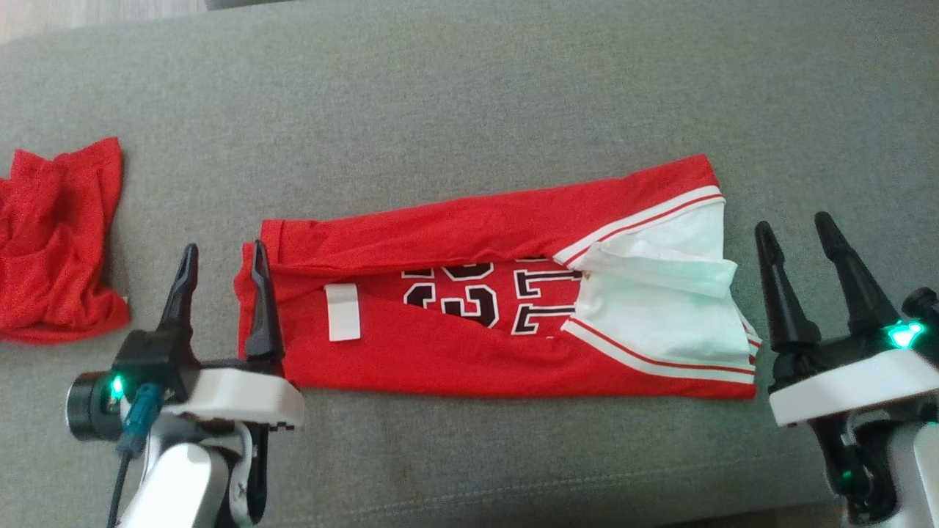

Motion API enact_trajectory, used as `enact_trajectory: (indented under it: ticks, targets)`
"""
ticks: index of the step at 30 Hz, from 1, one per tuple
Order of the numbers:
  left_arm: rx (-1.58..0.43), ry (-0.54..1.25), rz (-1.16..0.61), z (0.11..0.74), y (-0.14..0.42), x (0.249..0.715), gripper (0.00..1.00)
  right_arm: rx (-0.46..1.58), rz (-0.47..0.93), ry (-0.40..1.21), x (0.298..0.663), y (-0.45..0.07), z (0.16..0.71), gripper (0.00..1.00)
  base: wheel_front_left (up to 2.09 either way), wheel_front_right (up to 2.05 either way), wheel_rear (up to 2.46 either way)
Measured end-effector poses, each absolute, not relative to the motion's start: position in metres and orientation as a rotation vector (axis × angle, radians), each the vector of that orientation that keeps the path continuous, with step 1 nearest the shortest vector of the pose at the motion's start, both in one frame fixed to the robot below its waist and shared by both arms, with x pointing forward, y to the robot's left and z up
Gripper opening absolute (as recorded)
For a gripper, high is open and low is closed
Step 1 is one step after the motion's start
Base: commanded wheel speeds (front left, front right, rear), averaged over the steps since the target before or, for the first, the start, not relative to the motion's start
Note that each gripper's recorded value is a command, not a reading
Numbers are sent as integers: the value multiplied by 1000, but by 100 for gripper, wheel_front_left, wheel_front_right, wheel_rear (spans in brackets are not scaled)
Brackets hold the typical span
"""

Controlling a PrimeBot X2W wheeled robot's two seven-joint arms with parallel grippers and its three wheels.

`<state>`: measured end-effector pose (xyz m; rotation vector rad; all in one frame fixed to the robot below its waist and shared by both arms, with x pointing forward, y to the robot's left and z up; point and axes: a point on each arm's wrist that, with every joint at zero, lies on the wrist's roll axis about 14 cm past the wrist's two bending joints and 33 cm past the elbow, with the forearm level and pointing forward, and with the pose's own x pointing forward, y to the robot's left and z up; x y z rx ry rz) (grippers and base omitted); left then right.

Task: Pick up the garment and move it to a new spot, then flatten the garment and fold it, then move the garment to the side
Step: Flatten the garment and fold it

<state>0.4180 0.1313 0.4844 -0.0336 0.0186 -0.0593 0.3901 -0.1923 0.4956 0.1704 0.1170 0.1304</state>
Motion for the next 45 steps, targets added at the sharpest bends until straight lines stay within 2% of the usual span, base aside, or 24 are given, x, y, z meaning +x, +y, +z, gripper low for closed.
enact_trajectory:
  ticks: [9, 22, 27, 35, 41, 45]
  targets:
    - [-39, 15, -64, 489, 126, 402, 100, 170, 142, 129, 378, -181, 501, 100, 0, 0, 0]
    - [-41, 42, -57, 480, 128, 403, 100, 171, 121, 184, 381, -185, 488, 100, 0, 0, 0]
    - [-43, 41, -59, 478, 127, 414, 100, 186, 94, 298, 385, -194, 454, 100, 0, 0, 0]
    - [-46, 36, -56, 472, 127, 431, 100, 153, 103, 425, 411, -203, 415, 100, 0, 0, 0]
    - [-47, 38, -54, 467, 126, 438, 100, 192, 123, 655, 398, -191, 360, 100, 0, 0, 0]
    - [-44, 37, -52, 465, 127, 438, 100, 209, 132, 702, 397, -188, 356, 100, 0, 0, 0]
